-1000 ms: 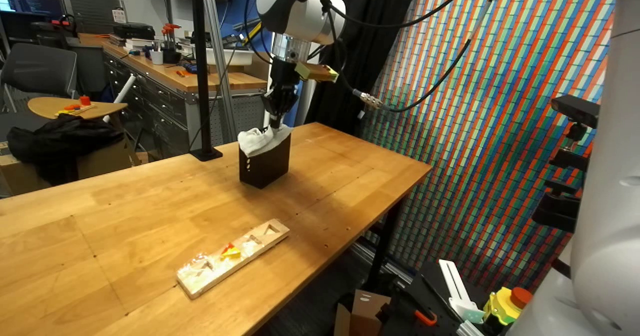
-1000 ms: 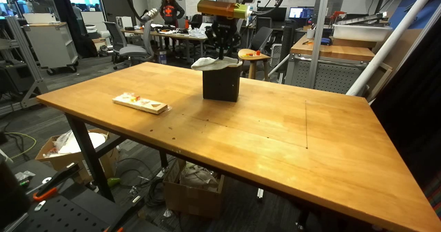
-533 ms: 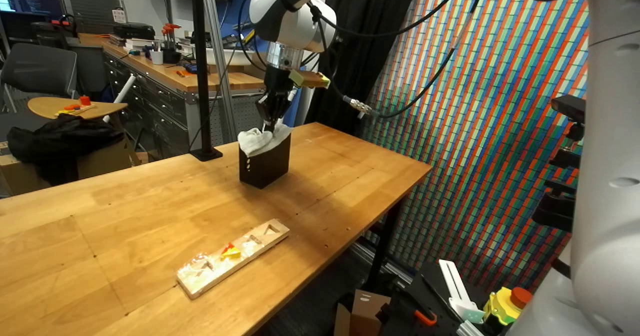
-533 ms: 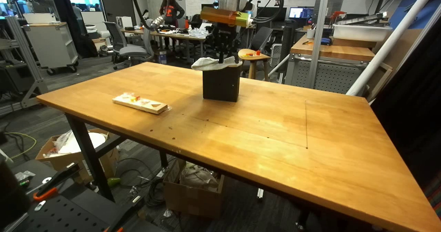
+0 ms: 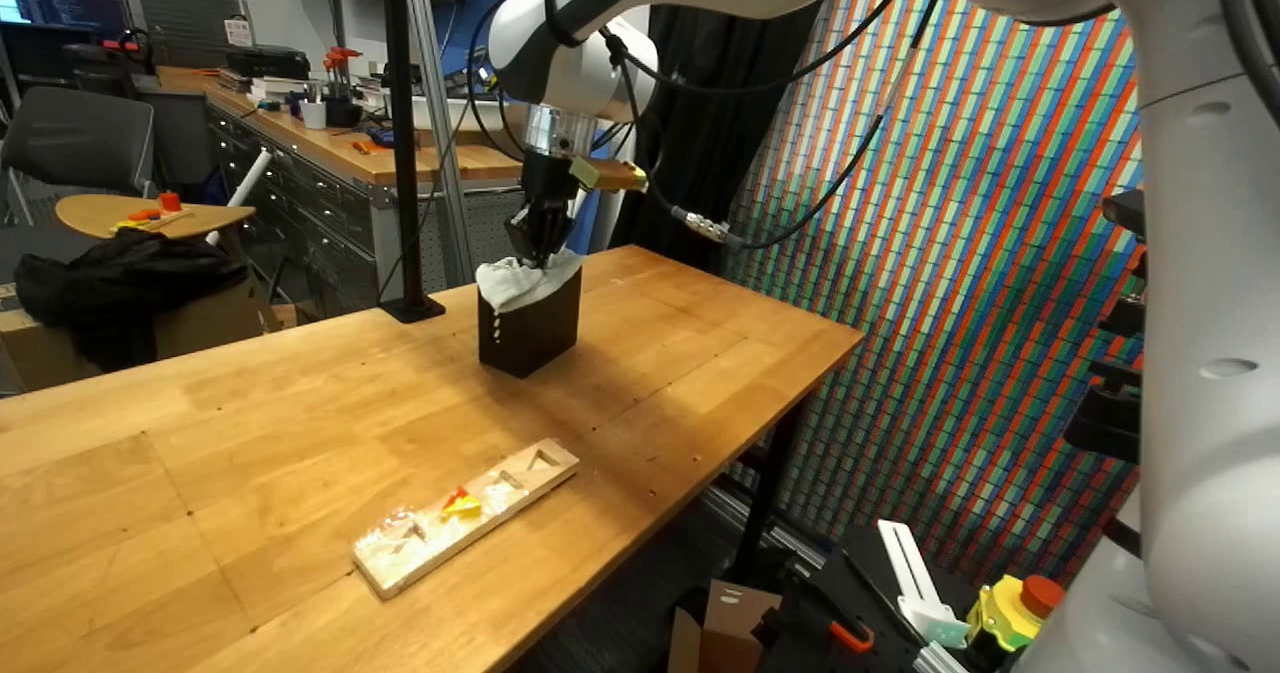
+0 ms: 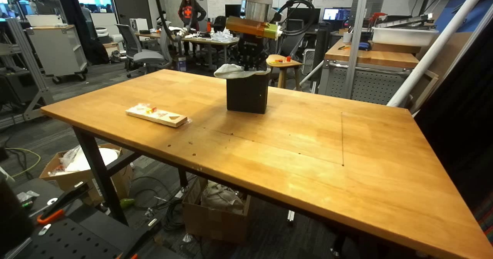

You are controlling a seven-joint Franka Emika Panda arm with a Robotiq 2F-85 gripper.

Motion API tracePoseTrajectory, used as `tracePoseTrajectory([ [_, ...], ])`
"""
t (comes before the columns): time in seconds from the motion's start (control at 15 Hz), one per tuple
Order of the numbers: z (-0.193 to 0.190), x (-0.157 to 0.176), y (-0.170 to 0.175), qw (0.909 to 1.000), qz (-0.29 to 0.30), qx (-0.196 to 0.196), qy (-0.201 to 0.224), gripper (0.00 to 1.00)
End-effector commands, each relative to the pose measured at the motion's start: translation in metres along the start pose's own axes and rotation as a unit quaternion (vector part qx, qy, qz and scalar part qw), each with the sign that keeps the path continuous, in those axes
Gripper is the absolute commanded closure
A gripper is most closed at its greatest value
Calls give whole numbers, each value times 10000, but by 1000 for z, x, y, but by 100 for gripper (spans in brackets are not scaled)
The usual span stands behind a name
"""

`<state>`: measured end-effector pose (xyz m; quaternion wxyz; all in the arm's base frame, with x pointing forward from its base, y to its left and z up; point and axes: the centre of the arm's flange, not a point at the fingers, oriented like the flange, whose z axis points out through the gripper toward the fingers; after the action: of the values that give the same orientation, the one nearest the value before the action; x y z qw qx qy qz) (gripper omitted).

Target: Place the white towel inside the black basket

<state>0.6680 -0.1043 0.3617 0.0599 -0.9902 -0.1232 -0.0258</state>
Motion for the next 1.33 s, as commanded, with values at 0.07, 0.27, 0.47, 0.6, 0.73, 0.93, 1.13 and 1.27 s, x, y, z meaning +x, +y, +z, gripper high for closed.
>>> tracePoseTrajectory([
  [0.07,6,13,2,9996,-111,237,-90,98],
  [0.27,13,15,0,9992,-155,299,-200,98],
  [0.47,18,19,-1,9985,-207,360,-369,98],
  [0.6,20,21,-2,9978,-234,401,-465,98],
  [0.73,23,23,-1,9971,-248,451,-553,98],
  [0.93,28,24,2,9960,-252,524,-674,98],
  [1.13,34,28,6,9951,-263,597,-743,98],
  [1.27,38,32,10,9946,-275,637,-769,98],
])
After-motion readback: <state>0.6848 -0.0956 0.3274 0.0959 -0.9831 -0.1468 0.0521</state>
